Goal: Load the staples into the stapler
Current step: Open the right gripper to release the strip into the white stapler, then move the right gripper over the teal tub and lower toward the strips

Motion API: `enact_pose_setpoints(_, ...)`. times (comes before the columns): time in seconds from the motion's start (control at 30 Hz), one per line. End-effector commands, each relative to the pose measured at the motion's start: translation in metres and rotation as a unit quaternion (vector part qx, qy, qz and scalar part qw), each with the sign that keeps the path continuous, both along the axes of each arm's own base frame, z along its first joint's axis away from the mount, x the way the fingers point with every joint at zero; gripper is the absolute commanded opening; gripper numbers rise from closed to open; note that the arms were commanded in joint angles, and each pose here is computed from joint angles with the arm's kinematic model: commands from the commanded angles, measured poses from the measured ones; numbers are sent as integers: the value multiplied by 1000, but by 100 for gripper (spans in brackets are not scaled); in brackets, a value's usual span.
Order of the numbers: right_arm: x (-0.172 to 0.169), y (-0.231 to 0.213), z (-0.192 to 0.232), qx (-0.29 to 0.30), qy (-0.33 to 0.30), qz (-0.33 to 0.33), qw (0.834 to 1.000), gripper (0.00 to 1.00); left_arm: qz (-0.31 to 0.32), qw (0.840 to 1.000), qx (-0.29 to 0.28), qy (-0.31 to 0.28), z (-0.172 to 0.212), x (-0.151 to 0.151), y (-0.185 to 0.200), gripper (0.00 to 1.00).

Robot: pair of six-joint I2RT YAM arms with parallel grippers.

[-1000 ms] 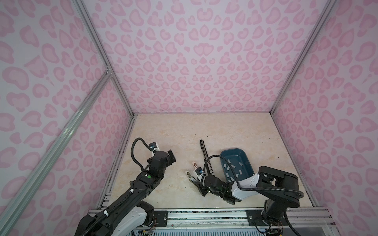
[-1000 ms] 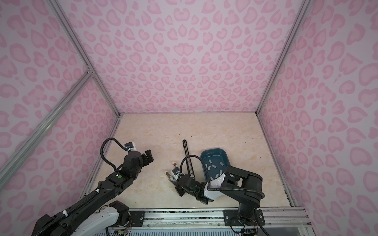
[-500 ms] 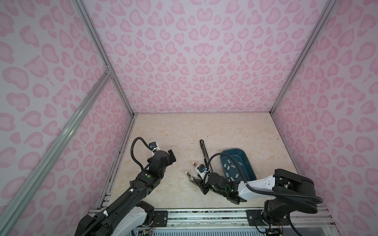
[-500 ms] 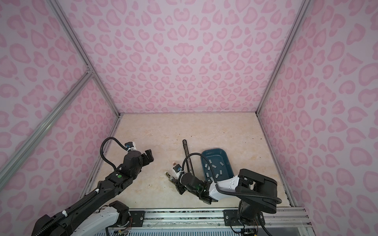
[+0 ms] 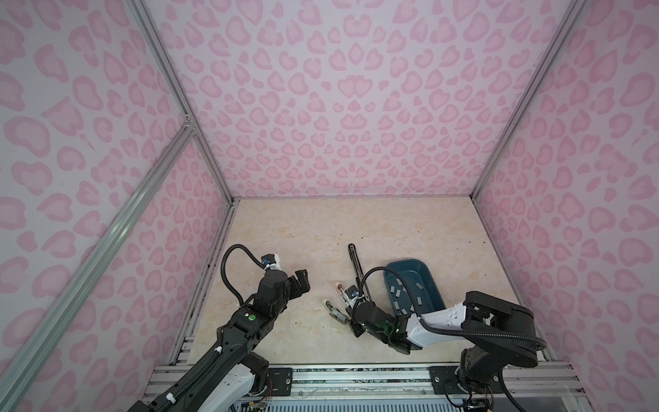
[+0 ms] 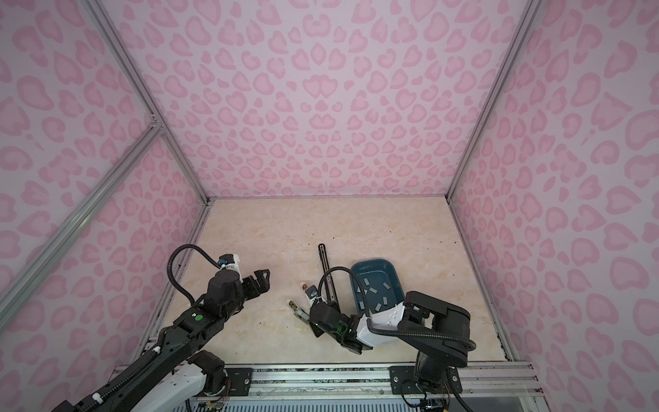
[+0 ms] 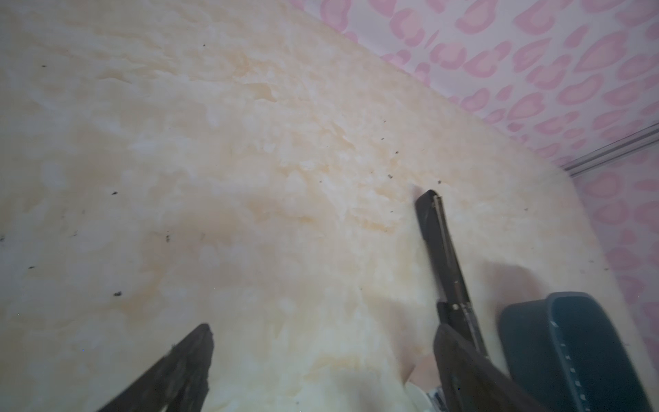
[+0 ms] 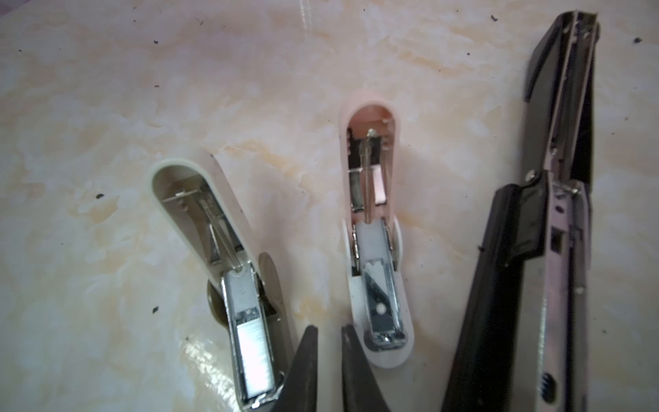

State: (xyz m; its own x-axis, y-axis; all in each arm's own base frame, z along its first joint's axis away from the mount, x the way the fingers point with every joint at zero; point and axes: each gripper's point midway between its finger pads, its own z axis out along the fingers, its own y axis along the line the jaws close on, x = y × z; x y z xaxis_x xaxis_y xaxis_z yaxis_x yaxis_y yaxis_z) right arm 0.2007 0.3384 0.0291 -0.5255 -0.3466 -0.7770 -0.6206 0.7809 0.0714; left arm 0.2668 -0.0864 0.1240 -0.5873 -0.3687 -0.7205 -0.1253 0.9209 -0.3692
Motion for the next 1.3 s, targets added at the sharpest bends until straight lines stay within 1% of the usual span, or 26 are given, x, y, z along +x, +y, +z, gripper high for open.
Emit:
enact_pose_setpoints(0.0,-1,3,-6,-7,12,0,1000,15,30,996,77,40,-27,-14,28,97)
enact_pose_setpoints(0.13,-3,12,-7,0,23,5,1000,14,16,997,67,18,-18,-10,22,97)
enact_pose_setpoints(0.23,-4,16,-8,-2,29,6,1000,14,28,997,71,14,-17,-11,27,97)
enact_pose_setpoints(0.37,-4,18,-2,-6,31,2,999,14,28,997,66,-17,-4,-5,25,97)
enact_pose_setpoints(0.47,-4,20,2,-8,35,-1,999,15,42,996,72,-36,2,0,30,97)
enact_pose_setpoints(0.6,-3,20,4,-16,38,-10,999,14,69,992,95,-54,12,7,39,97)
enact_pose_setpoints(0.7,3,14,21,-14,21,-29,999,14,87,988,110,-67,17,10,46,97)
enact_pose_setpoints(0.77,6,7,39,-14,8,-42,999,14,103,984,117,-82,17,11,52,97)
enact_pose_setpoints(0.9,16,-26,84,-21,-28,-96,995,17,108,980,116,-119,23,19,52,97)
enact_pose_setpoints(0.97,24,-51,109,-27,-48,-134,989,20,97,977,126,-141,33,28,47,97)
enact_pose_setpoints(1.03,33,-74,129,-21,-50,-166,985,21,87,973,142,-159,46,40,41,97)
enact_pose_setpoints(1.17,56,-128,152,-21,-39,-222,974,22,100,967,179,-152,53,67,41,97)
enact_pose_setpoints(1.27,76,-173,154,-32,-27,-277,960,22,104,969,176,-141,43,83,48,97)
